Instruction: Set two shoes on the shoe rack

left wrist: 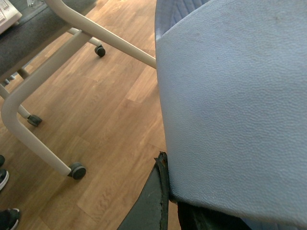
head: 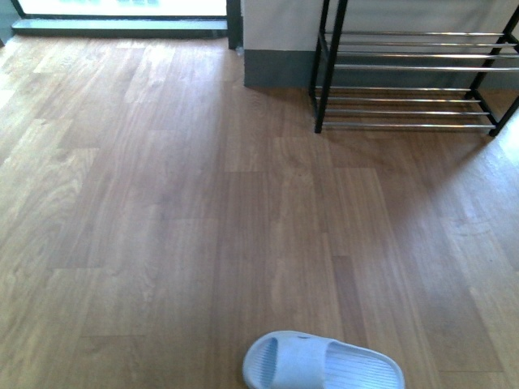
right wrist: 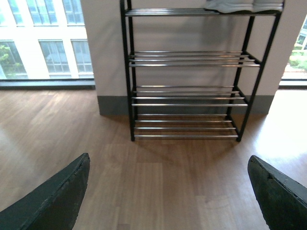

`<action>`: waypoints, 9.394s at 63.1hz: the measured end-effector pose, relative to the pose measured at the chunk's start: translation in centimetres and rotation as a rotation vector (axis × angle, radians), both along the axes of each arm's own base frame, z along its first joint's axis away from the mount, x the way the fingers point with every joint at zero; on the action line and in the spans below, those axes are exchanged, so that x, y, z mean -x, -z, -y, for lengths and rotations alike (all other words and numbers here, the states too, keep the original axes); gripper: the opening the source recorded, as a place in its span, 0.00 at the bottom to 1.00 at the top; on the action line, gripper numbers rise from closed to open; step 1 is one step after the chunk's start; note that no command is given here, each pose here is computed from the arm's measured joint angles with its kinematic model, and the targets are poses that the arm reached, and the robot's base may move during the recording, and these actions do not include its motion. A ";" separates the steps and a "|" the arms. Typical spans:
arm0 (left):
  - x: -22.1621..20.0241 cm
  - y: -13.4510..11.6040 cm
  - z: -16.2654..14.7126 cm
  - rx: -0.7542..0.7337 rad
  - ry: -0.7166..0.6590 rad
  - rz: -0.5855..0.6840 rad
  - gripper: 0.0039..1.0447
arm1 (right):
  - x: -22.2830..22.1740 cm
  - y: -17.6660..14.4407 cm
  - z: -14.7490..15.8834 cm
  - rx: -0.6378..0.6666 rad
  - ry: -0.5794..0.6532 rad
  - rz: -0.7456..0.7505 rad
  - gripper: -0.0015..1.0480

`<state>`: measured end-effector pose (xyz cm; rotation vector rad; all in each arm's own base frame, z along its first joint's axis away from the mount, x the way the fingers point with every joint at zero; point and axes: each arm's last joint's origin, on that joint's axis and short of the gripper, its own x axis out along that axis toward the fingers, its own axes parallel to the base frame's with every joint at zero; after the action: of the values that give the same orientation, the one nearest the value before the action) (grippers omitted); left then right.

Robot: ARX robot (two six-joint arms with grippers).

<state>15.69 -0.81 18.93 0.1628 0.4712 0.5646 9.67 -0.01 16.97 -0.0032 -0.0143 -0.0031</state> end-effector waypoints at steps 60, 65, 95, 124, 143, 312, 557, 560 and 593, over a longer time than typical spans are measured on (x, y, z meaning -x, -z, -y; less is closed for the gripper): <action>0.0 0.0 0.0 -0.001 -0.002 0.000 0.01 | -10.5 7.7 0.5 0.628 -0.226 -0.420 0.91; 0.0 0.0 0.0 -0.001 -0.002 0.000 0.01 | -12.4 12.0 1.6 0.672 -0.243 -0.563 0.91; 0.0 0.0 0.0 -0.001 -0.002 0.000 0.01 | -14.3 25.7 3.3 0.735 -0.367 -0.892 0.91; 0.0 0.0 0.0 -0.001 -0.002 0.000 0.01 | -14.6 30.8 1.8 0.714 -0.489 -0.933 0.91; 0.0 0.0 0.0 -0.001 -0.002 0.000 0.01 | -15.0 33.1 0.0 0.689 -0.565 -0.944 0.91; 0.0 0.0 0.0 -0.001 -0.002 0.000 0.01 | -8.9 -2.0 0.0 0.621 -0.417 -0.108 0.01; 0.0 0.1 0.0 -0.001 -0.001 -0.003 0.01 | -14.5 -3.0 -7.5 0.209 -0.421 -0.110 0.01; 0.0 0.1 0.0 -0.001 -0.001 -0.003 0.01 | -15.8 -2.7 -8.4 0.202 -0.420 -0.134 0.01; 0.0 0.1 0.0 -0.001 -0.001 -0.003 0.01 | -28.4 3.2 -11.5 0.336 -0.220 -0.374 0.01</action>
<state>15.65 -0.82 18.81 0.1644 0.4742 0.5654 38.05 11.49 13.73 -0.3383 0.3590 0.2198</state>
